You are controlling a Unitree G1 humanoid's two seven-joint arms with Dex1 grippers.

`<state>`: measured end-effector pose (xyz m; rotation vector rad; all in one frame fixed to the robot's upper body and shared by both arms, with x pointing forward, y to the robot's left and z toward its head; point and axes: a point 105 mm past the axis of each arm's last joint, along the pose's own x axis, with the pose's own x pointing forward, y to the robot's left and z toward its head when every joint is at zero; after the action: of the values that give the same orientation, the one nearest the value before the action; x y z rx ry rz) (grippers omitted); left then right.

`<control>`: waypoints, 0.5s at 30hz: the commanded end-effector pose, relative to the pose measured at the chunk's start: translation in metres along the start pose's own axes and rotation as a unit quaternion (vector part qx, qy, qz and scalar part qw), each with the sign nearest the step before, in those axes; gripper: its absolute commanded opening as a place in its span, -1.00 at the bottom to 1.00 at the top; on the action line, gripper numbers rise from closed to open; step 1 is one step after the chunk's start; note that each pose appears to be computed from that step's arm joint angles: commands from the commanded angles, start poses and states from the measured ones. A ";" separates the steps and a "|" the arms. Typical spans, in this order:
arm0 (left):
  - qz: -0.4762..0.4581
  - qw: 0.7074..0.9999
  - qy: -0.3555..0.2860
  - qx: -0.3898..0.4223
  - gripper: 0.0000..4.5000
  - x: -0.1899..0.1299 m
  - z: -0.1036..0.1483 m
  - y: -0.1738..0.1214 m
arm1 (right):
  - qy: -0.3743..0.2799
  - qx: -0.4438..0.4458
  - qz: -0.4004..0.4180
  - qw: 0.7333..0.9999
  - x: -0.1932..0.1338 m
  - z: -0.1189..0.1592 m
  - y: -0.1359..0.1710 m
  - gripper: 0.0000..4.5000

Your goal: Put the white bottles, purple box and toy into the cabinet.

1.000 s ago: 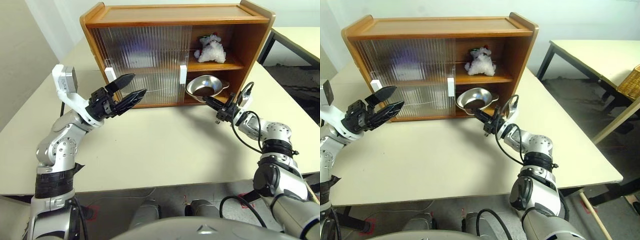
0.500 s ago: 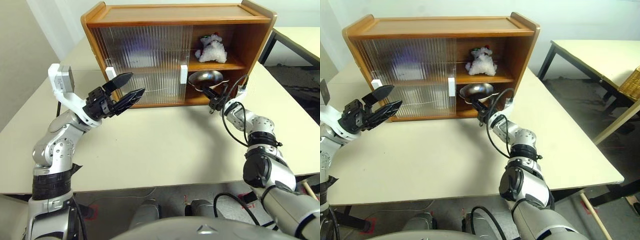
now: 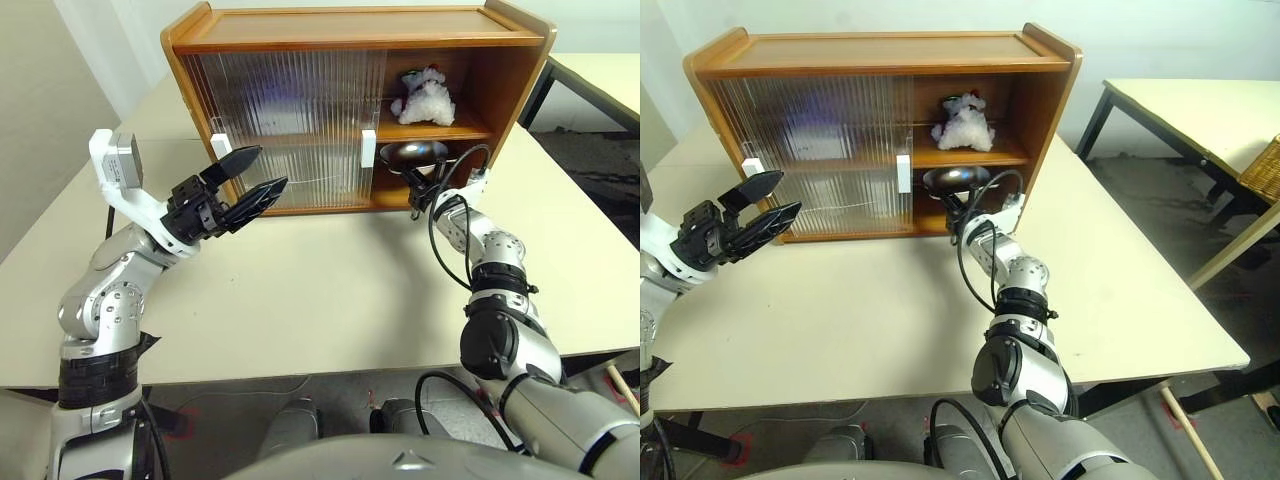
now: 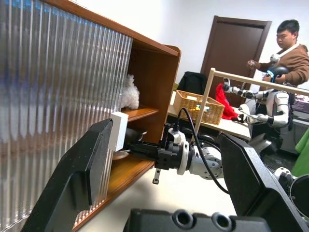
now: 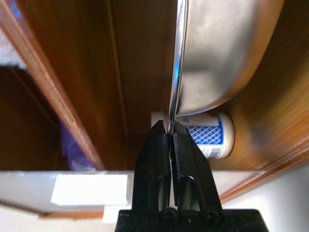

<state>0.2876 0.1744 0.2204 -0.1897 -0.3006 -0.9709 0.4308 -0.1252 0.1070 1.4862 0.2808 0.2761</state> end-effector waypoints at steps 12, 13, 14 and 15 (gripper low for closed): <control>0.004 1.000 0.003 0.011 1.00 -0.003 0.008 -0.002 | -0.076 0.031 -0.061 0.995 0.019 0.009 -0.027 -0.98; 0.004 1.000 0.004 0.011 1.00 -0.003 0.009 -0.002 | -0.081 0.029 -0.066 0.994 0.017 0.012 -0.032 -0.98; 0.004 1.000 0.005 0.011 1.00 -0.003 0.009 -0.002 | -0.084 0.025 -0.070 0.994 0.014 0.015 -0.037 -0.98; 0.004 1.000 0.005 0.011 1.00 -0.003 0.010 -0.002 | -0.087 0.020 -0.070 0.994 0.012 0.017 -0.041 -0.98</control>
<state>0.2855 0.1788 0.2263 -0.1826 -0.3032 -0.9571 0.4505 -0.1346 0.0745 1.5239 0.2528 0.0511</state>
